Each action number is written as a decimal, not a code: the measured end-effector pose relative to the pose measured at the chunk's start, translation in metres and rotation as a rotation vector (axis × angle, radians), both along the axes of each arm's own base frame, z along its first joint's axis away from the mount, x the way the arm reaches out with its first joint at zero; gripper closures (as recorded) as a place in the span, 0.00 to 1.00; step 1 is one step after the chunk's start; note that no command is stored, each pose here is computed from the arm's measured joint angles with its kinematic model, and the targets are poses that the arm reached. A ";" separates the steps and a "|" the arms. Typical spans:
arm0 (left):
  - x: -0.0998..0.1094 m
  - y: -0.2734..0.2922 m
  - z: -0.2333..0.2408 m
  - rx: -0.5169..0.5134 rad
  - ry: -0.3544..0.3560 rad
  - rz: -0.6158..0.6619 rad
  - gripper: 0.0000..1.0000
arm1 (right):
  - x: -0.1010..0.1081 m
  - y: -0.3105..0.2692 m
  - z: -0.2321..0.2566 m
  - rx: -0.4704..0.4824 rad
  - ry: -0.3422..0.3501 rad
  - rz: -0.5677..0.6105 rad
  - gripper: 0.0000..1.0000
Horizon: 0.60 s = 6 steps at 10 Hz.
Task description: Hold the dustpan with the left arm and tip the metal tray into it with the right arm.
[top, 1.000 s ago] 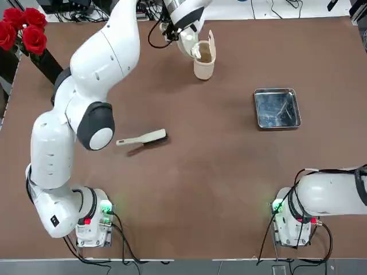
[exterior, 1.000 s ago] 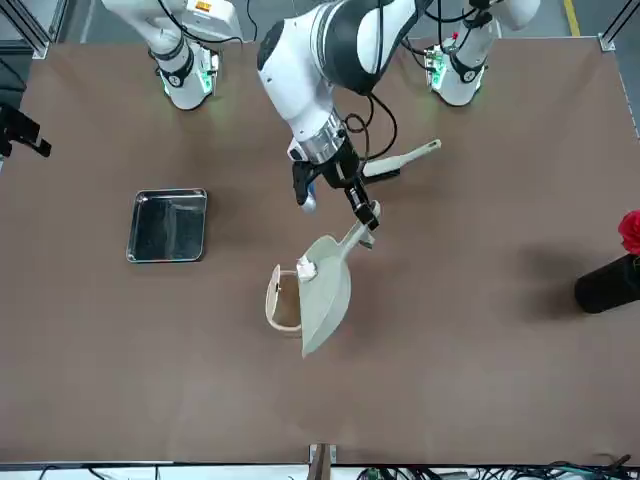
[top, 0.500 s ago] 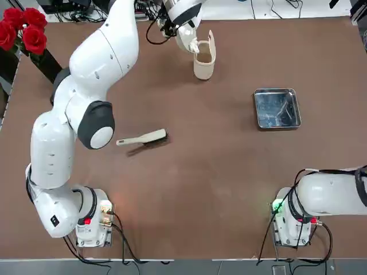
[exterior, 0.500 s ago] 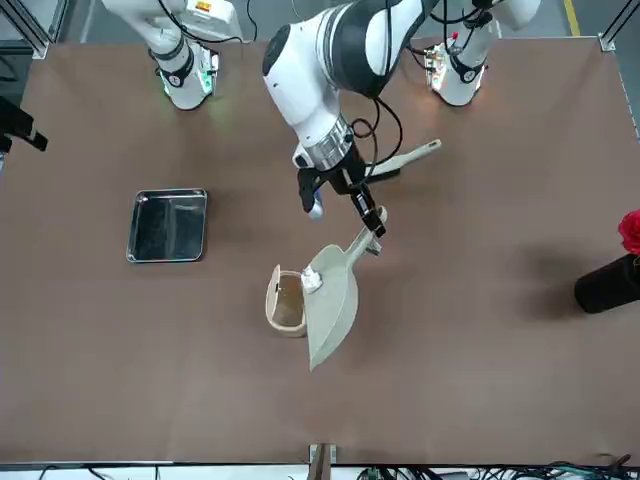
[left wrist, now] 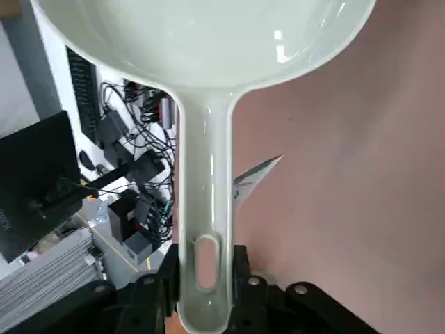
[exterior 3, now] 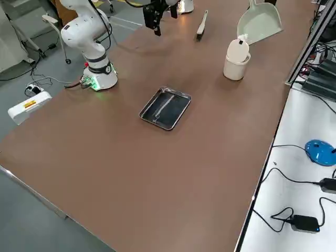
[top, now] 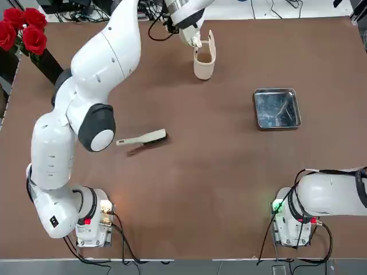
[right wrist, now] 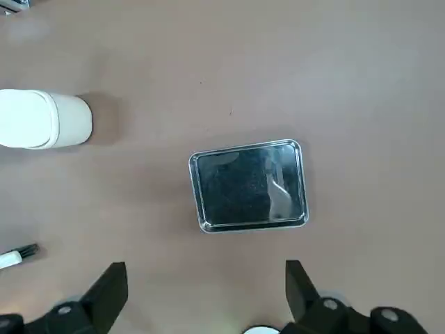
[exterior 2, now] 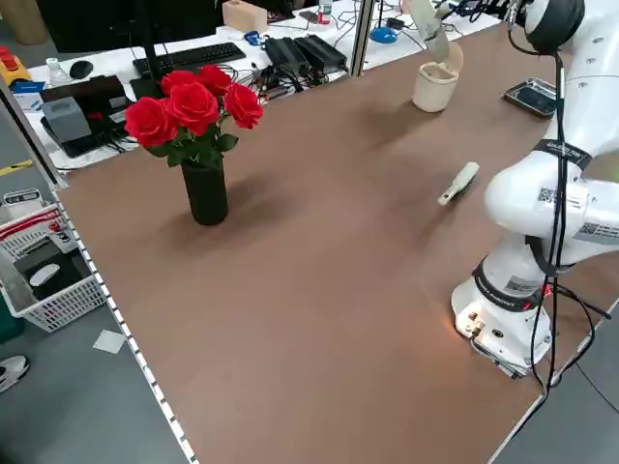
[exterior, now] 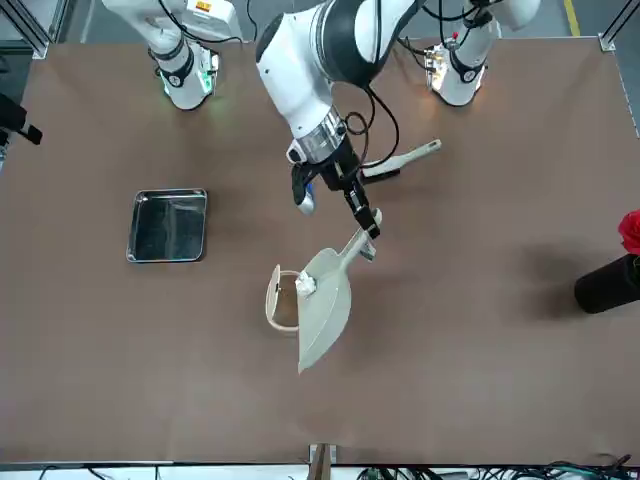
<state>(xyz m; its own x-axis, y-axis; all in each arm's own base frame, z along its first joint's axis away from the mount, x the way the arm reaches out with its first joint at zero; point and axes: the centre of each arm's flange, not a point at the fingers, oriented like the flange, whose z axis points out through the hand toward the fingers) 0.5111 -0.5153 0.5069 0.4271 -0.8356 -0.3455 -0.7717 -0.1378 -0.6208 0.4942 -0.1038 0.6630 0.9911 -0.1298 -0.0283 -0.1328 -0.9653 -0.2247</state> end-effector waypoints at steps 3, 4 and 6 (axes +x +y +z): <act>-0.009 -0.016 -0.011 0.040 -0.061 -0.019 0.67 | -0.001 -0.002 0.001 0.010 -0.002 -0.005 0.00; -0.013 -0.023 -0.019 0.060 -0.069 -0.030 0.67 | -0.002 -0.004 0.001 0.012 0.000 -0.008 0.00; -0.016 -0.030 -0.029 0.087 -0.078 -0.045 0.67 | -0.003 -0.005 0.001 0.013 0.002 -0.009 0.00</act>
